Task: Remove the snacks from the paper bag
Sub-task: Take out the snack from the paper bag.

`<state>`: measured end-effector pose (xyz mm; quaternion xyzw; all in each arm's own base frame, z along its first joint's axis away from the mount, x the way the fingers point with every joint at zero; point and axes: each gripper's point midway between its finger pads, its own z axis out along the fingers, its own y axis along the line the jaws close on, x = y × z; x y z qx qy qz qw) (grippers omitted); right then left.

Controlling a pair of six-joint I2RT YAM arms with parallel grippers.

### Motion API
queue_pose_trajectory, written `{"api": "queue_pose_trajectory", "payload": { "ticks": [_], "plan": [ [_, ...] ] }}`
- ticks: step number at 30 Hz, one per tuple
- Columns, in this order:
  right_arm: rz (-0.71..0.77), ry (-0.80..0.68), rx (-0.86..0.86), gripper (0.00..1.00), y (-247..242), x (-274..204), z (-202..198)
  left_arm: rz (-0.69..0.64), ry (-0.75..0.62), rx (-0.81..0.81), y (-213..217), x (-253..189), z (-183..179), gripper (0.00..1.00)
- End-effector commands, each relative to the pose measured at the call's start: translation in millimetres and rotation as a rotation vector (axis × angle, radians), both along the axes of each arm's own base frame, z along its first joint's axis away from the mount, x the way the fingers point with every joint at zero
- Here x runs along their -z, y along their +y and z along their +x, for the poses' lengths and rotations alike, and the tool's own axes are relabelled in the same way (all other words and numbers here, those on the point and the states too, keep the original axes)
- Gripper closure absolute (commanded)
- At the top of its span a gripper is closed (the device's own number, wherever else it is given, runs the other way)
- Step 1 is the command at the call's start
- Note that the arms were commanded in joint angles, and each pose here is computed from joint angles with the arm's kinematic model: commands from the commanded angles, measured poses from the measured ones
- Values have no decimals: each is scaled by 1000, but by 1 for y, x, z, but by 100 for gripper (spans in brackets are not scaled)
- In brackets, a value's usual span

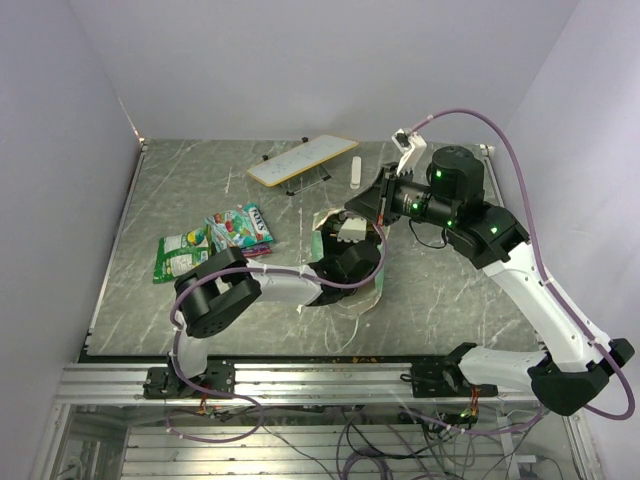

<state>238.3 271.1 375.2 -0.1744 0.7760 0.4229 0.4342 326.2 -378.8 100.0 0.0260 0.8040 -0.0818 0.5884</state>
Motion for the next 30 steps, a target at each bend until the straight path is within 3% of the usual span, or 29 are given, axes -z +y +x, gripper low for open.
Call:
{"api": "queue_pose_trajectory", "payload": {
  "ticks": [1,5,14,22,30],
  "plan": [
    [60,-76,-27,100,2,-35,-8,70,40,3,6,21,9,23],
    [58,-76,-13,100,0,-32,-7,76,33,30,2,17,11,50],
    [28,-99,15,100,-4,-28,0,-2,13,98,-2,-22,2,77],
    [-22,-128,41,100,-10,-20,6,-43,28,174,8,-55,-17,87],
    [-7,-168,81,100,-14,-29,12,-71,57,416,6,-84,-56,93]
  ]
}}
